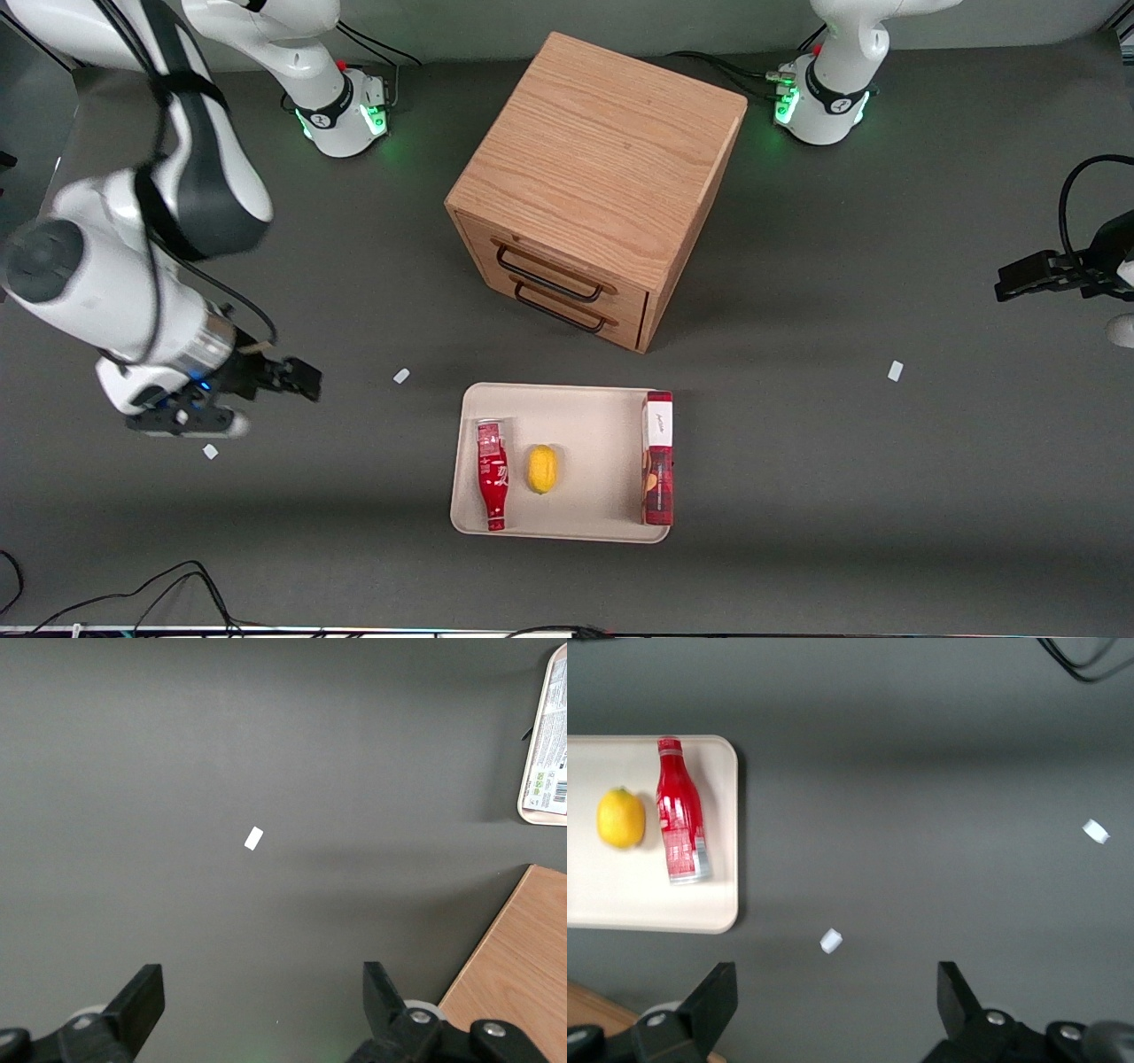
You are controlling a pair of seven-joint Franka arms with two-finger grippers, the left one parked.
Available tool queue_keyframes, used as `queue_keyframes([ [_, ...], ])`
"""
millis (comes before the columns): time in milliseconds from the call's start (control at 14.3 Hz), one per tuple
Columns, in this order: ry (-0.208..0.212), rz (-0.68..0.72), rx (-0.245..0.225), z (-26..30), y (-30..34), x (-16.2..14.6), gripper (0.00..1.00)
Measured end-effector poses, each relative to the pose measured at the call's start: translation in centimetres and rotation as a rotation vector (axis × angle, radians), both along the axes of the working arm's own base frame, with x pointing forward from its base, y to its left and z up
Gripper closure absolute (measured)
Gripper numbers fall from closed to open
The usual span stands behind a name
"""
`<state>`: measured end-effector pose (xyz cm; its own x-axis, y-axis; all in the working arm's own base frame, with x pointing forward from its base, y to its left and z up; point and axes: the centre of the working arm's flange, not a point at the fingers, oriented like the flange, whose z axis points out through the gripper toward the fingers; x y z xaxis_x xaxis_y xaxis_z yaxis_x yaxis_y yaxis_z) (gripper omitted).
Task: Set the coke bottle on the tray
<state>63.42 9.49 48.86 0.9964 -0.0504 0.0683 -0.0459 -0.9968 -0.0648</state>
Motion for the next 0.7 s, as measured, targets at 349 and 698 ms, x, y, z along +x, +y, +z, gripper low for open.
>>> queue_keyframes([
  [349,0.040,-0.031,-0.035,6.3,-5.8,-7.7,0.00],
  [698,0.028,-0.050,-0.039,9.2,-10.5,-13.4,0.00],
])
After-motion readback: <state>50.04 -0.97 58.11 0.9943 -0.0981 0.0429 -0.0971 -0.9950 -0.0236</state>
